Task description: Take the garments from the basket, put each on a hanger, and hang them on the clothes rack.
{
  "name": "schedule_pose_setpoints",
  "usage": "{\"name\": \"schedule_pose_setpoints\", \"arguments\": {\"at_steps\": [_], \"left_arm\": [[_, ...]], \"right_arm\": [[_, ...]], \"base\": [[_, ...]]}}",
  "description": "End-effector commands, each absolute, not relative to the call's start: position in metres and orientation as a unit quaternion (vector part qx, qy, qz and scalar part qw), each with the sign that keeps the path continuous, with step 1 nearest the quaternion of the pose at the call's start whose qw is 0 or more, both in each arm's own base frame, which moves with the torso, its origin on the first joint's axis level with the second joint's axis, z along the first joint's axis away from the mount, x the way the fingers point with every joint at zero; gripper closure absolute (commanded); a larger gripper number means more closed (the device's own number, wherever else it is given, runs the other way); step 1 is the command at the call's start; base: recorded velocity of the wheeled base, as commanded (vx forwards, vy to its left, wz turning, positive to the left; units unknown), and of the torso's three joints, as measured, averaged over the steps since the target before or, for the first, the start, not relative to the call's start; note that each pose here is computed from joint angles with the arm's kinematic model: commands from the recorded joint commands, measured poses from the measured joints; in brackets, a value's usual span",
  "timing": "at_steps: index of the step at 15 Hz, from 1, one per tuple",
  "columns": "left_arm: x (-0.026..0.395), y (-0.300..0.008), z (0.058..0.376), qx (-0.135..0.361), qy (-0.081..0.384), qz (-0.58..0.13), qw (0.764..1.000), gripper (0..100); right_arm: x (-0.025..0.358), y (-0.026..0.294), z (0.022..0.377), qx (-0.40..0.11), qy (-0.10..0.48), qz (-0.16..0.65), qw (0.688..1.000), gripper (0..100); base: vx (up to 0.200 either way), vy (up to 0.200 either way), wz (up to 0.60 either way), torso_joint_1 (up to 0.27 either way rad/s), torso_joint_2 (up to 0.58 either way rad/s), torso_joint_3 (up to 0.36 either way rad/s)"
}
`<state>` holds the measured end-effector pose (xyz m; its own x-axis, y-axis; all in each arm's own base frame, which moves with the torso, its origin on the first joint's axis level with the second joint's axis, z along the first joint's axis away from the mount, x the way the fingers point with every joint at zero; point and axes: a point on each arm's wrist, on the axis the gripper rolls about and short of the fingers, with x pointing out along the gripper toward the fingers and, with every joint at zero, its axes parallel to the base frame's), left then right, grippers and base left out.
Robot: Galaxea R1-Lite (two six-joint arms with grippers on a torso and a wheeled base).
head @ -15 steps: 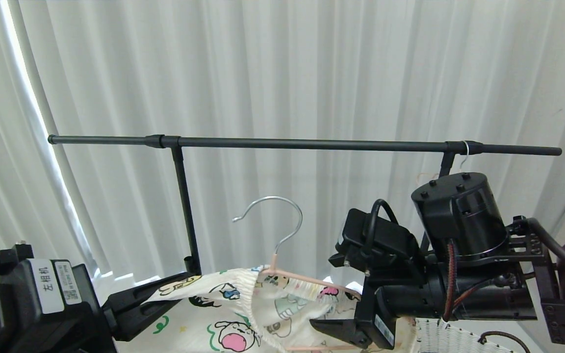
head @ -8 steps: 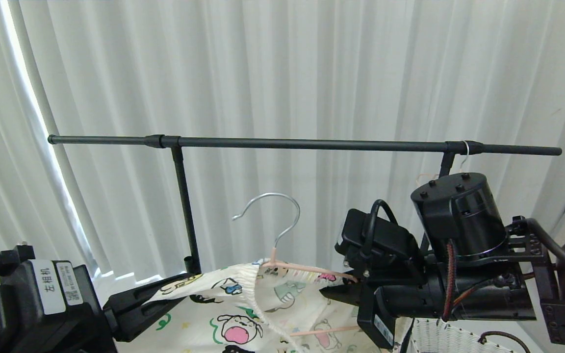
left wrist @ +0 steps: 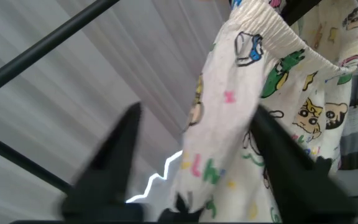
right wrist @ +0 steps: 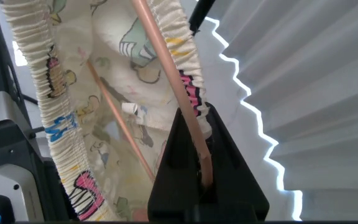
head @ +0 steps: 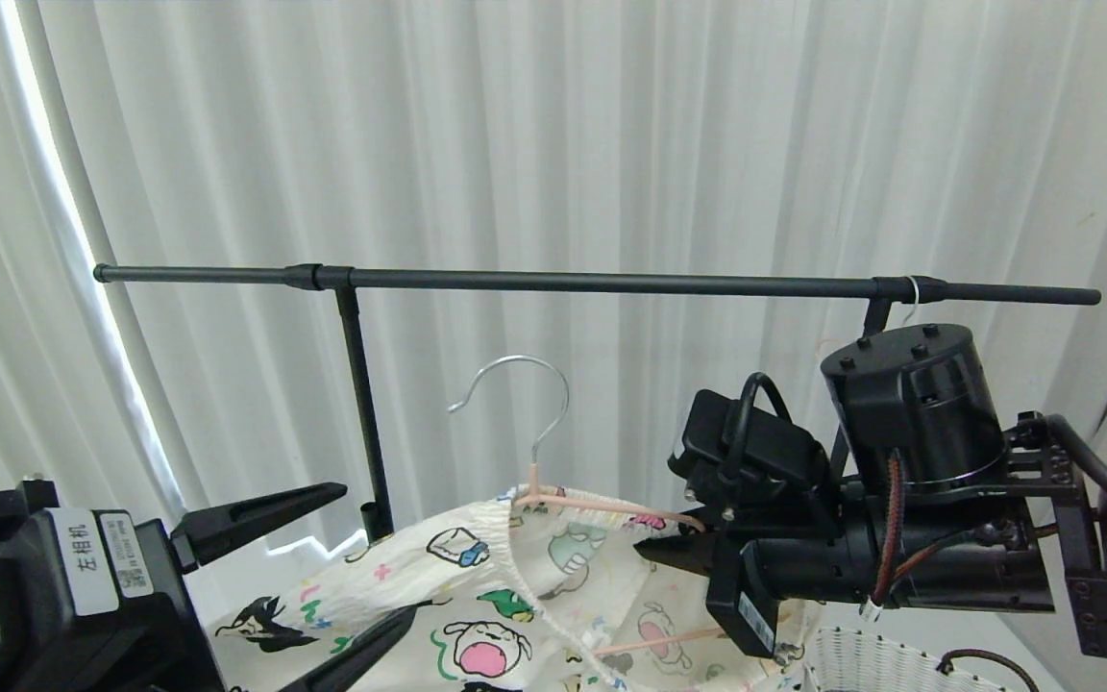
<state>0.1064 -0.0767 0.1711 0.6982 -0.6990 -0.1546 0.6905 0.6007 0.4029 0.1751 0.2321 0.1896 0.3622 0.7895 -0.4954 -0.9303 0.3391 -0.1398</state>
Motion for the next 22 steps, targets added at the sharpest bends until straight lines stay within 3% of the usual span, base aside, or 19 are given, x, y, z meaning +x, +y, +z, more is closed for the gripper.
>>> {"name": "schedule_pose_setpoints", "arguments": {"at_steps": [1,5,11,19,20,22], "left_arm": [[0.106,-0.076,0.171,0.220,-0.010,-0.388,0.895,0],[0.102,-0.071,0.166,0.218,-0.003,-0.380,0.899,0],[0.113,-0.035,0.147,0.178,0.075,-0.245,0.950,0],[0.127,-0.036,0.112,0.178,0.187,-0.251,0.933,0],[0.128,-0.037,0.110,0.178,0.194,-0.251,0.931,100],[0.129,-0.037,0.109,0.177,0.197,-0.250,0.931,100]], "right_arm": [[0.178,0.228,0.191,-0.204,0.169,0.532,0.804,100],[0.191,0.213,0.195,-0.210,0.163,0.506,0.820,100],[0.196,0.188,0.212,-0.195,0.142,0.475,0.846,100],[0.185,0.179,0.227,-0.208,0.107,0.480,0.845,100],[0.185,0.179,0.228,-0.208,0.106,0.480,0.846,100],[0.184,0.178,0.227,-0.208,0.107,0.480,0.846,100]], "base": [[0.000,0.000,0.00,0.000,0.00,0.000],[0.000,0.000,0.00,0.000,0.00,0.000],[0.000,0.000,0.00,0.000,0.00,0.000],[0.000,0.000,0.00,0.000,0.00,0.000],[0.000,0.000,0.00,0.000,0.00,0.000],[0.000,0.000,0.00,0.000,0.00,0.000]]}}
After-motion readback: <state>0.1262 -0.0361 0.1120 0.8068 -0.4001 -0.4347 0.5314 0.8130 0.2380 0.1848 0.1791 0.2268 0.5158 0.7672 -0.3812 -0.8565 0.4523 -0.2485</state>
